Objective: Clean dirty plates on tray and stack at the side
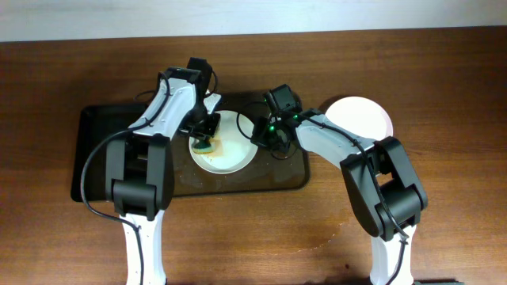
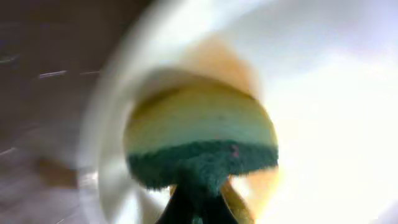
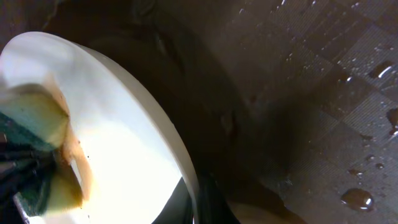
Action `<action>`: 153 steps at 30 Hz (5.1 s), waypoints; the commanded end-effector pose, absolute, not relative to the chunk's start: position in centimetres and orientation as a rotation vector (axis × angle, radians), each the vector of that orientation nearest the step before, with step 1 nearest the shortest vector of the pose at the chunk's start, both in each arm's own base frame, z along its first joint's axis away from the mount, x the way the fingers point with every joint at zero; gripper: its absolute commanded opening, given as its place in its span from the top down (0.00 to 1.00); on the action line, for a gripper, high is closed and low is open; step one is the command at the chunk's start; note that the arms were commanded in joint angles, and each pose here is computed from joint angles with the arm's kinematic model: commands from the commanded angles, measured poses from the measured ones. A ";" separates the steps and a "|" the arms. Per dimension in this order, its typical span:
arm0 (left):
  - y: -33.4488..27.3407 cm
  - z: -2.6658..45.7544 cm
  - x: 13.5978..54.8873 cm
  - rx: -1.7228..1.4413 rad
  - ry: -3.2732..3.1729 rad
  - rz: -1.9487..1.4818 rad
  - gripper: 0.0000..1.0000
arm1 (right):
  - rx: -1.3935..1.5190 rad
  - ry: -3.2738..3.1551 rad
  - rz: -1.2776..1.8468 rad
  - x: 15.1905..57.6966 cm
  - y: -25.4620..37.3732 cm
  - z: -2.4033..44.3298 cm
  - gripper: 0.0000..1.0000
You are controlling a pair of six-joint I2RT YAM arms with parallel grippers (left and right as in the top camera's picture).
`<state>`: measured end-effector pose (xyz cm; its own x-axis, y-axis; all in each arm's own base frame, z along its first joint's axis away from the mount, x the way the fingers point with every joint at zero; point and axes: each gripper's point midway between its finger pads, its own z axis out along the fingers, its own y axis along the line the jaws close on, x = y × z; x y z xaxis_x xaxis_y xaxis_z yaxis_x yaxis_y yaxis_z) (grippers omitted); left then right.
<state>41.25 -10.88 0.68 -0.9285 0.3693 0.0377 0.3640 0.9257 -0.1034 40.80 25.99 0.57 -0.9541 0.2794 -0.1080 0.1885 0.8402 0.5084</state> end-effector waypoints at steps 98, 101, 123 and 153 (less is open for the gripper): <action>5.4 12.7 49.4 0.326 -3.369 0.306 0.99 | -0.221 2.162 -0.093 37.1 27.8 20.2 0.96; 5.4 12.7 49.4 0.326 -3.368 0.306 1.00 | -0.136 2.292 0.201 37.3 25.5 21.7 0.96; 5.4 12.6 49.1 0.327 -3.357 0.301 0.99 | 1.007 2.762 -0.009 37.3 -6.6 5.0 0.96; 12.2 10.1 40.0 0.417 -3.006 -0.186 0.76 | 0.871 2.713 0.037 40.1 -6.9 18.0 0.14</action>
